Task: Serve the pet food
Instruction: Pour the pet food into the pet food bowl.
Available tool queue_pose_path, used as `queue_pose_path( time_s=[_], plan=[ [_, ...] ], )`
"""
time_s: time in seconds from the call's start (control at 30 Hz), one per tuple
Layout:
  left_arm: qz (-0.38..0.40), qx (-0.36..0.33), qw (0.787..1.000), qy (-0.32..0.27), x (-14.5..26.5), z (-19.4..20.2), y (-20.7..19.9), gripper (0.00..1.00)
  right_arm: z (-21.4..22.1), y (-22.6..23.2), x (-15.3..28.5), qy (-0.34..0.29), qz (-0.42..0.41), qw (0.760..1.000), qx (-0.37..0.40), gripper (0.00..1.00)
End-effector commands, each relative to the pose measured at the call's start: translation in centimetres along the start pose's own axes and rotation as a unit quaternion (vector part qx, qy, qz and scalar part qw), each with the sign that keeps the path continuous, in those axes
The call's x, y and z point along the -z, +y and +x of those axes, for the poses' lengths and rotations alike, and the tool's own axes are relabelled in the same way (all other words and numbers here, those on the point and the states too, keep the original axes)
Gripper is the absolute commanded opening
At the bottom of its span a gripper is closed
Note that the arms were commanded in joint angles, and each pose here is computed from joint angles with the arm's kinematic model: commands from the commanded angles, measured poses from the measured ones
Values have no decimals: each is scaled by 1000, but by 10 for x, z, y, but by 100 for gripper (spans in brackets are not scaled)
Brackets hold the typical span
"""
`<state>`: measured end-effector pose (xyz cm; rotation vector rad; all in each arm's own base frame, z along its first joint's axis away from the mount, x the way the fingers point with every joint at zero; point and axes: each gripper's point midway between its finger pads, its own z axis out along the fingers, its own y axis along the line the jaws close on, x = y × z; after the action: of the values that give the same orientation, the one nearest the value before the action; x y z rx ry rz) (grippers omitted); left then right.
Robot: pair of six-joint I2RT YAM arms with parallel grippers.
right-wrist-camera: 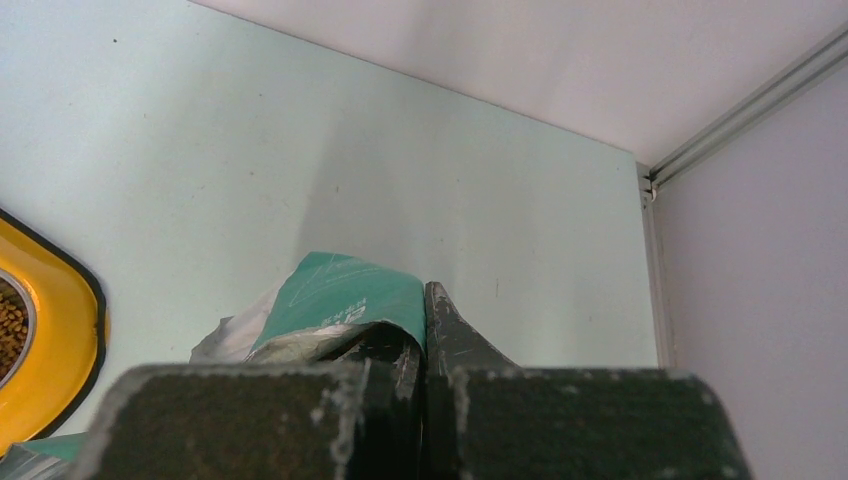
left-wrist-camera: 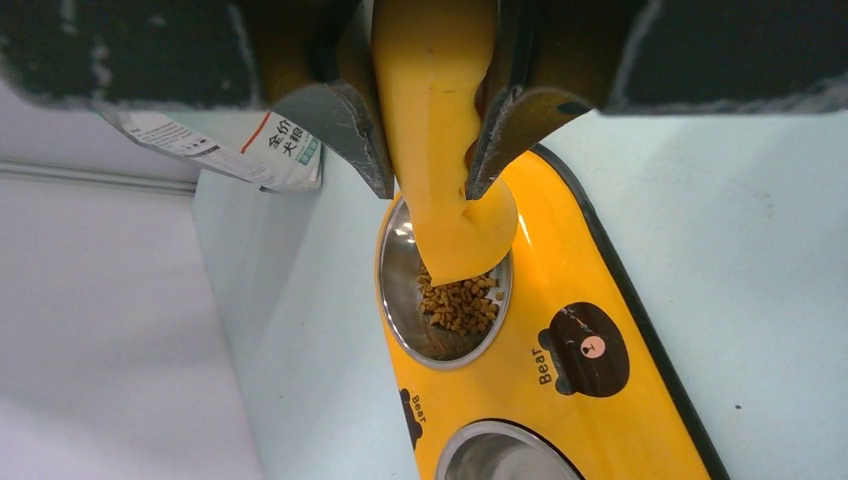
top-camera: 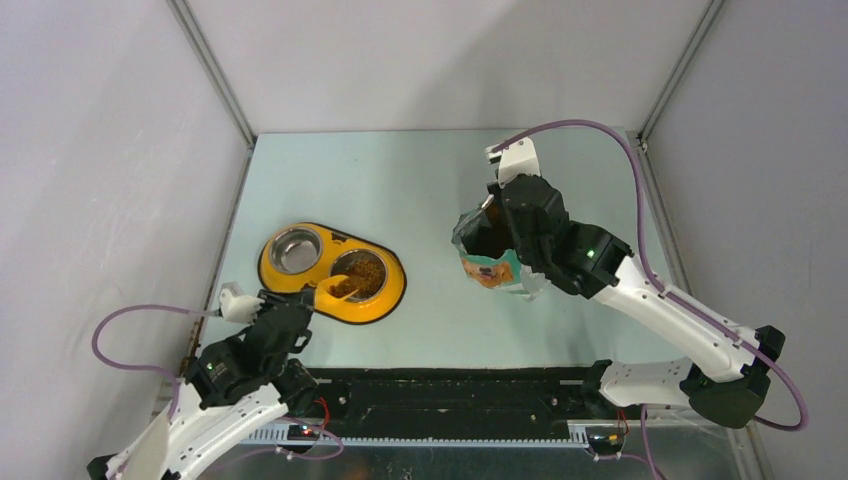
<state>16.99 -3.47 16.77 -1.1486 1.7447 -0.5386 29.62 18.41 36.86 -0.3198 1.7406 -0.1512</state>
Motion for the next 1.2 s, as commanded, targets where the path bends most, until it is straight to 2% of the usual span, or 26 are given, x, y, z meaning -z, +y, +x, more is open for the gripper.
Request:
queue_pose_path(
  time_s=[0.0,0.37,0.77,1.17],
  plan=[
    [-4,15,999,-50,5,-27,-9,0,-39,-30,6,-58,51,994,-73,0],
    [-7,-15,998,-59,10,-35,-21,0,-39,-31,6,-57,53,994,-74,0],
    [-45,-72,994,-72,14,-45,-15,0,-39,-31,5,-57,53,994,-75,0],
    [-7,-108,992,-61,11,-37,-47,0,-40,-32,6,-57,53,994,-71,0]
  ],
)
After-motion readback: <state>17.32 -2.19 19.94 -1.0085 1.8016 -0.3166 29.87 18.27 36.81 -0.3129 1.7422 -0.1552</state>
